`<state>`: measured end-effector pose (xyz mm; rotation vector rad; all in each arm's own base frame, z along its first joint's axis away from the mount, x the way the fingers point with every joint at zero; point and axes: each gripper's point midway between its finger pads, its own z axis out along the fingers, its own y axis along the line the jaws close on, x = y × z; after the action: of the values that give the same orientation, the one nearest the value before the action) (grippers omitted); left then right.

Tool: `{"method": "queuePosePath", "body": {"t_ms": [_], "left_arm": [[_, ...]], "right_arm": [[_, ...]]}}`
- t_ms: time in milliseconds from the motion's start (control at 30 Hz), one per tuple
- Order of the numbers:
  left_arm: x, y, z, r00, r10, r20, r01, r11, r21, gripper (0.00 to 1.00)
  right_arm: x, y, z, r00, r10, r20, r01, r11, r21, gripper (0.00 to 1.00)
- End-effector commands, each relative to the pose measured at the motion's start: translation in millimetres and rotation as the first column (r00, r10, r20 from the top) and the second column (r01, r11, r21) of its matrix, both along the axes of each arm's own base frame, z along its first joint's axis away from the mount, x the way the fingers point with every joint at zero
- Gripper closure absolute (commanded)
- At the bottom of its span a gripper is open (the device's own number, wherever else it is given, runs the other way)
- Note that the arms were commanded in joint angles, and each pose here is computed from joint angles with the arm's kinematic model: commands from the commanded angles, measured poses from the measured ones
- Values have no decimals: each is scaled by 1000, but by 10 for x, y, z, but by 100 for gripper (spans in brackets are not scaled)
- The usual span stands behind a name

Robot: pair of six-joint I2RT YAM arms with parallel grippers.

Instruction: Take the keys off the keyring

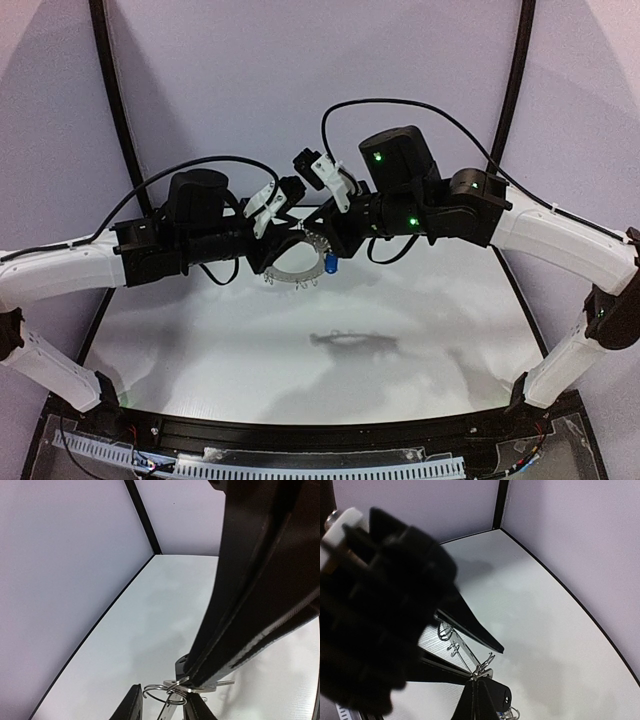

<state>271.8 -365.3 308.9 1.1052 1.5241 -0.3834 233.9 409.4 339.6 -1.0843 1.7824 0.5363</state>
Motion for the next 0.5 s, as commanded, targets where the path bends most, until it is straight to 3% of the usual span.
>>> {"method": "queuePosePath", "body": {"t_ms": [0,467], "left_arm": [[17,88,50,1000,24,13,-24,1000,-11,71],[37,131,128,998,52,30,-50,997,-53,73]], "right_arm": [[-37,65,249,1000,14,14,-15,997,70,100],[14,41,195,999,-37,-26,38,997,61,100]]}}
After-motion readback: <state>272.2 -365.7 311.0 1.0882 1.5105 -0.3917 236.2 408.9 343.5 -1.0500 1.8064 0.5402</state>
